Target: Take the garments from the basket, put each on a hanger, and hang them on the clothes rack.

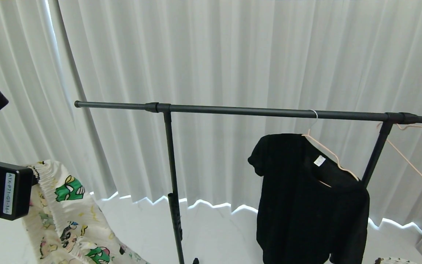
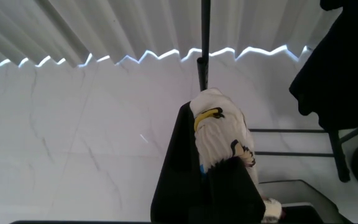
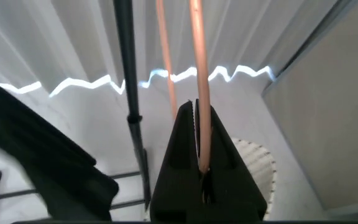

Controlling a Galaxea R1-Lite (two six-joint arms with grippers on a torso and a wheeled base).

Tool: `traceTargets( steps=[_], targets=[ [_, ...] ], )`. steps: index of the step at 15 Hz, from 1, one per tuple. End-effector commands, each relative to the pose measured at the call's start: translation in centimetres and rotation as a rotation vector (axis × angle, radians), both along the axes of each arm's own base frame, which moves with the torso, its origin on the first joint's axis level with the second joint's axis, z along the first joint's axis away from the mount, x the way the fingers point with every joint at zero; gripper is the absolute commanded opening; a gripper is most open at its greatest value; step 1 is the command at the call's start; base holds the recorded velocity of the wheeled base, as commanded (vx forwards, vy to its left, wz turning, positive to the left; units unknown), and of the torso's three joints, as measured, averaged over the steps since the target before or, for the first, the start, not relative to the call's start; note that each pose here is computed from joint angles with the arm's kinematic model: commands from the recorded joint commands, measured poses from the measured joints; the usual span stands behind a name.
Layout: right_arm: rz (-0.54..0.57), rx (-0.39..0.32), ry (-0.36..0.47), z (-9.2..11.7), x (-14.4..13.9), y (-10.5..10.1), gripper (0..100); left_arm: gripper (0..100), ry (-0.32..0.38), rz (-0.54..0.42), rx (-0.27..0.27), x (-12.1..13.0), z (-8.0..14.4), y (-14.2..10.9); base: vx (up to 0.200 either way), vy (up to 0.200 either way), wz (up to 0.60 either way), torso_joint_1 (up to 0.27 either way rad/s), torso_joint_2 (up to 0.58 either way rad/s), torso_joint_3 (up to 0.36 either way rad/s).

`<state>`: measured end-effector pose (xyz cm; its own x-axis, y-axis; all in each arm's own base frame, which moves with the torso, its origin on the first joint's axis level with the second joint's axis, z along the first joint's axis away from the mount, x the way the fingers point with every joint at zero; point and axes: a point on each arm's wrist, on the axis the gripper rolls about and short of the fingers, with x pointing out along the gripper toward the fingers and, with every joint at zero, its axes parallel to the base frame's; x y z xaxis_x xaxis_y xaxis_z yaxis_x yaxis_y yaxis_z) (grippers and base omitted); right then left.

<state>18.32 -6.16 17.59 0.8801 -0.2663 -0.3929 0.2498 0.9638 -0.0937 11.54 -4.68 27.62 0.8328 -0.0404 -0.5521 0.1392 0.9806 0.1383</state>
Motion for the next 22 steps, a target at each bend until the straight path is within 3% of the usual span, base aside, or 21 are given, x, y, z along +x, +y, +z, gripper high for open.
traceTargets(
  steps=[1, 6, 17, 19, 22],
  targets=[
    [0.003, -0.006, -0.013, 0.5, -0.9, 0.3, 0, 0, -0.008, 0.0, -0.004, -0.2, 0.1, 0.1, -0.2, 0.0, 0.0, 0.002, 0.0, 0.002],
    [0.012, -0.002, -0.01, 1.1, -2.6, 1.0, 0, 0, 0.001, -0.001, -0.001, -0.3, -0.2, 0.1, -0.2, 0.0, 0.0, 0.004, 0.0, 0.0],
    [0.148, -0.018, -0.018, 2.0, -4.7, 2.2, 0, 0, 0.025, -0.009, 0.021, -0.1, -0.8, 0.0, -0.2, 0.0, 0.0, 0.001, 0.0, 0.003],
    [0.228, -0.012, -0.035, 2.3, -4.5, 3.1, 0, 0, 0.028, -0.012, 0.023, 0.0, -0.8, 0.0, 0.0, 0.0, 0.0, 0.0, 0.0, 0.0],
    [0.463, 0.019, -0.047, 2.5, -4.2, 5.5, 0, 0, 0.064, -0.032, 0.038, -0.1, -1.9, -0.3, 0.0, 0.0, 0.0, 0.0, 0.0, 0.0]
  ],
)
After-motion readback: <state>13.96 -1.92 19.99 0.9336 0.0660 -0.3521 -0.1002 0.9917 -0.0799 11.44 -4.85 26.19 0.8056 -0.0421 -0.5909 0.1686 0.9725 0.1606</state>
